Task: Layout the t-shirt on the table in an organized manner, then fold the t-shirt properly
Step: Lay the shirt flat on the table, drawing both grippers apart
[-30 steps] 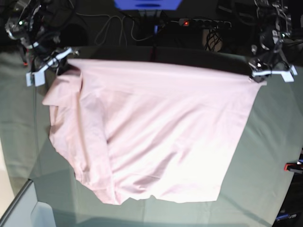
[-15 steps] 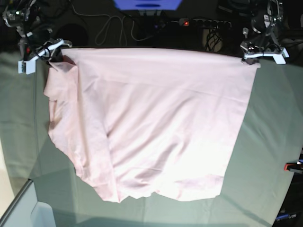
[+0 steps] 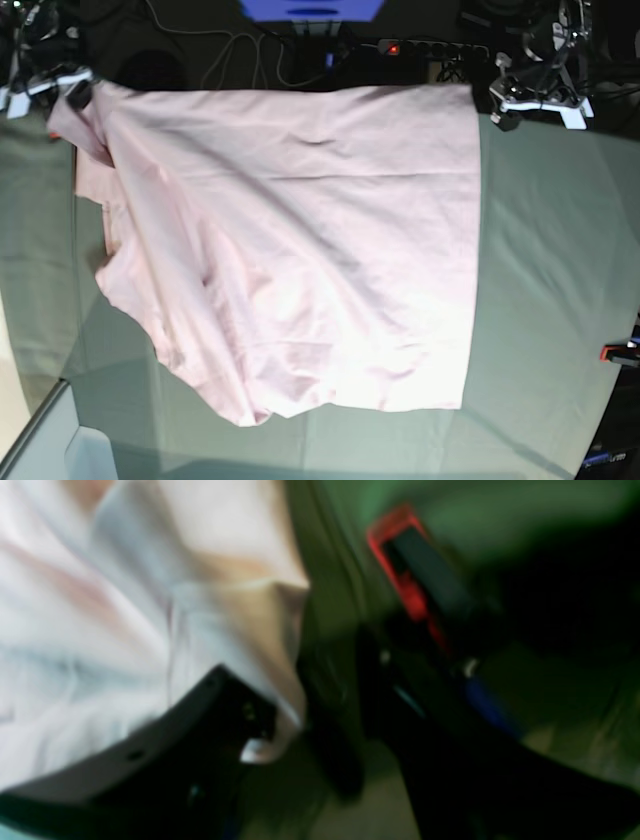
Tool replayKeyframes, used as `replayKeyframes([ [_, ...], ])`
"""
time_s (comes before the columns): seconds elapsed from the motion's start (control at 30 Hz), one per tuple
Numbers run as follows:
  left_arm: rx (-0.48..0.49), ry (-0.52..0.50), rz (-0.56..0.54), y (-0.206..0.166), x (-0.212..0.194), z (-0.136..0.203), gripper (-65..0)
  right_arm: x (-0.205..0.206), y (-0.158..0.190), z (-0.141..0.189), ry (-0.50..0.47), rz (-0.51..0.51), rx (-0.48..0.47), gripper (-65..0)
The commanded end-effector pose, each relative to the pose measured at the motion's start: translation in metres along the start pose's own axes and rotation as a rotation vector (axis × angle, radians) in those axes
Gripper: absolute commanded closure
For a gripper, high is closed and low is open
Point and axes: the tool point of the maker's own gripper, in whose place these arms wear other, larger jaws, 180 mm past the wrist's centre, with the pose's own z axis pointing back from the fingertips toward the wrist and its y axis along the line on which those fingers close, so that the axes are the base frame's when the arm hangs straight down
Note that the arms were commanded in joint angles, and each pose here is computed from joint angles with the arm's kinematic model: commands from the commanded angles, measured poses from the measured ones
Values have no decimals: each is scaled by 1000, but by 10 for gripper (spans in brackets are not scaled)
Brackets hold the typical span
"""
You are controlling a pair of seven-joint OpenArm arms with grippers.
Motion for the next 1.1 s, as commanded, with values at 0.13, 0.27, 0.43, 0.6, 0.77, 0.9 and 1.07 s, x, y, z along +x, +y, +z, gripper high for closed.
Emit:
replayKeyframes([
  [0.13, -25, -38, -11, -7, 12, 1, -184, -36, 7, -12, 113, -51, 40, -239],
  [0.27, -32, -36, -5, -11, 13, -2, -186, -38, 17, -19, 128, -41, 69, -240],
  [0.43, -52, -24, 28, -22, -1, -5, -255, -32, 14, -18, 119, -21, 62, -320],
  [0.6, -67, -2, 26, -29, -10, -7, -372, -26, 9, -17, 112, -14, 50, -325],
  [0.77, -98, 32, 12, -43, -21, -15, -412, -26, 9, -17, 112, -13, 49, -325],
  [0.9, -109, 93, 6, -50, -42, -27, -412, -22, 11, -19, 104, -13, 54, -325],
  [1.07, -93, 129, -28, -48, -55, -34, -286, -19, 8, -18, 103, -5, 50, -325],
])
